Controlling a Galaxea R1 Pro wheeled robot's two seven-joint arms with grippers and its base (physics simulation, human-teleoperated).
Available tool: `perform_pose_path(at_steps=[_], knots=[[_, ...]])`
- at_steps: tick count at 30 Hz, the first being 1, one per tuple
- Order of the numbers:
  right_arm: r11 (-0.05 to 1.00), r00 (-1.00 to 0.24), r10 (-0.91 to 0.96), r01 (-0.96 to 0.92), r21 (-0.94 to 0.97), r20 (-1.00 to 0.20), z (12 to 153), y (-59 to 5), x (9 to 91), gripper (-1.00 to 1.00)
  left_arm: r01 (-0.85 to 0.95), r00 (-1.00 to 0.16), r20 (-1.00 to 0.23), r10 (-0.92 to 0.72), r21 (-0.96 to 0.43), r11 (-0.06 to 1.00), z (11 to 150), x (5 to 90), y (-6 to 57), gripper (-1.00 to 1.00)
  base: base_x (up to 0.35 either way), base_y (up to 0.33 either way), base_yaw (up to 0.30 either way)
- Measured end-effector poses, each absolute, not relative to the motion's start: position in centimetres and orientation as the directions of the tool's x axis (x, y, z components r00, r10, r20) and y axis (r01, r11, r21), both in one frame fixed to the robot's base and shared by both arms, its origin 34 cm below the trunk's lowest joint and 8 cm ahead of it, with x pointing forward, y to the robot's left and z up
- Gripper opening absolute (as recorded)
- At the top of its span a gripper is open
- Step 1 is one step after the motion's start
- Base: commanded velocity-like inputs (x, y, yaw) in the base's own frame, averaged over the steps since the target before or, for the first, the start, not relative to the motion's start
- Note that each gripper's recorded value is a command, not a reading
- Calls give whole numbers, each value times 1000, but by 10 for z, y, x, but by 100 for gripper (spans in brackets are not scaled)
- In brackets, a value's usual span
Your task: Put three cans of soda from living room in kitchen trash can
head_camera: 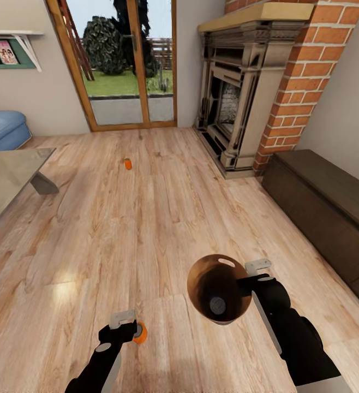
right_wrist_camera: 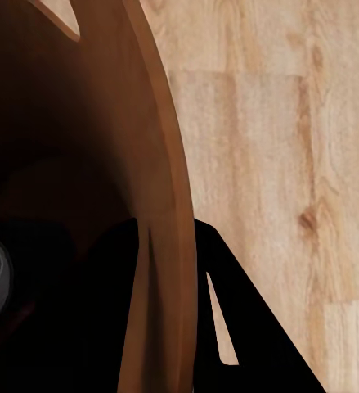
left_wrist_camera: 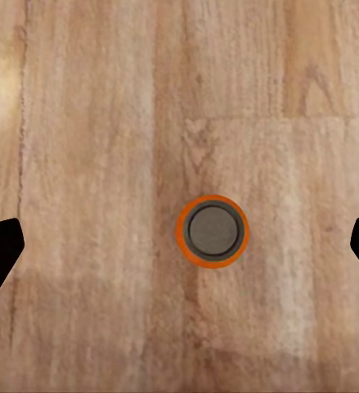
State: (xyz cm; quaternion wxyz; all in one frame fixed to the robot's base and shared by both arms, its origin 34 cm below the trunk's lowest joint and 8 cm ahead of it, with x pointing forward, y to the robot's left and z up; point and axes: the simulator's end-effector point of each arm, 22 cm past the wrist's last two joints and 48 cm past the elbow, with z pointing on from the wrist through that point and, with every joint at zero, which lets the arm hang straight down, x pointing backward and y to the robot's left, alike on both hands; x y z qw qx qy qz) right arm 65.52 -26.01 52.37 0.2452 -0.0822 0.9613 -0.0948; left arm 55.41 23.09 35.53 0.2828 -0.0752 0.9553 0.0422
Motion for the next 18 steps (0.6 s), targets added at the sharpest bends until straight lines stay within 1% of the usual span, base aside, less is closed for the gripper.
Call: perform_pose_path(at_steps=[2,7,9,13,18], knots=[[969,-867,-204,-112,-221,-455,523,-260,655,-100,-167,-829,-546,-120,38,985,355,554,231,100,95,-29,0],[969,-867,-203,-112,-220,-455,523,-260,655,-100,-167,-829,-546,-119,38,985,355,554,231,100,207,-121,0],[966,-866,-211,-112,-235,-453,524,-263,655,-100,-167,-829,-546,-119,38,985,355,554,231,100,110,-70,0],[969,-867,-203,-112,-219,-455,523,-259,655,-100,-168,-829,-547,-120,38,985,355,554,231,100,92,-27,0],[967,-867,-207,-112,-227,-454,523,-261,655,-100,-167,-829,-547,-119,38,985,355,554,231,100,229,-6,0]])
